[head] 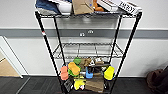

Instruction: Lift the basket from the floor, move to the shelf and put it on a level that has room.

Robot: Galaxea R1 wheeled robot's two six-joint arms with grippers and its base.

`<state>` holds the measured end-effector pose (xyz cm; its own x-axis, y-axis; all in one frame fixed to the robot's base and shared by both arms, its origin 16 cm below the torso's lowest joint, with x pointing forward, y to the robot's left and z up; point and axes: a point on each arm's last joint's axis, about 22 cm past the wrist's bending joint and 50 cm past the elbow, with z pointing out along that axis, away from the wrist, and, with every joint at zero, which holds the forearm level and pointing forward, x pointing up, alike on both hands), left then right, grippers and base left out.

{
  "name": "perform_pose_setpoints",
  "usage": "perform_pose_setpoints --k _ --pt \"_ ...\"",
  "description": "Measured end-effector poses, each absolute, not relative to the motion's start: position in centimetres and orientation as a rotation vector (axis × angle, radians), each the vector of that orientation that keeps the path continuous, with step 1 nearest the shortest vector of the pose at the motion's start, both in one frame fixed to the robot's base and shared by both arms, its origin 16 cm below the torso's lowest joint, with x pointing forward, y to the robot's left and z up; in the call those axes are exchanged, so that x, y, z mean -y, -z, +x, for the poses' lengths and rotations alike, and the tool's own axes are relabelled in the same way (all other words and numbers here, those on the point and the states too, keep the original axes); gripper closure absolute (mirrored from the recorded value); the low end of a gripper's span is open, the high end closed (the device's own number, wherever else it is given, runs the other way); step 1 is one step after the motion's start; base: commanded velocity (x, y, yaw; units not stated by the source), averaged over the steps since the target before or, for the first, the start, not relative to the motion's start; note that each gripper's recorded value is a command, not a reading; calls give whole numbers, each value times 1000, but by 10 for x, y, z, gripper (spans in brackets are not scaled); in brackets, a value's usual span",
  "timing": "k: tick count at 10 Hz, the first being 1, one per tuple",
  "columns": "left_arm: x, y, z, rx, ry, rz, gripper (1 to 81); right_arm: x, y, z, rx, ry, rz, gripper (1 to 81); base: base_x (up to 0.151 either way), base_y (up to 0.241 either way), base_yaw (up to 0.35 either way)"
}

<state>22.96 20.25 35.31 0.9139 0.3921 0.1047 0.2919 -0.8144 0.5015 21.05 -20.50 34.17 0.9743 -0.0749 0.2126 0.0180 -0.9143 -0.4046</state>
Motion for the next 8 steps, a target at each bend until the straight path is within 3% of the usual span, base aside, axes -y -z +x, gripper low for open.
perform_pose_setpoints --k 3,8 --pt "-202 -332 247 -483 -314 2598 10 206 -326 229 -35 346 -2705 10 0 0 0" --pt "-202 -285 227 -509 -213 2630 10 214 -281 214 -54 244 -2732 10 0 0 0"
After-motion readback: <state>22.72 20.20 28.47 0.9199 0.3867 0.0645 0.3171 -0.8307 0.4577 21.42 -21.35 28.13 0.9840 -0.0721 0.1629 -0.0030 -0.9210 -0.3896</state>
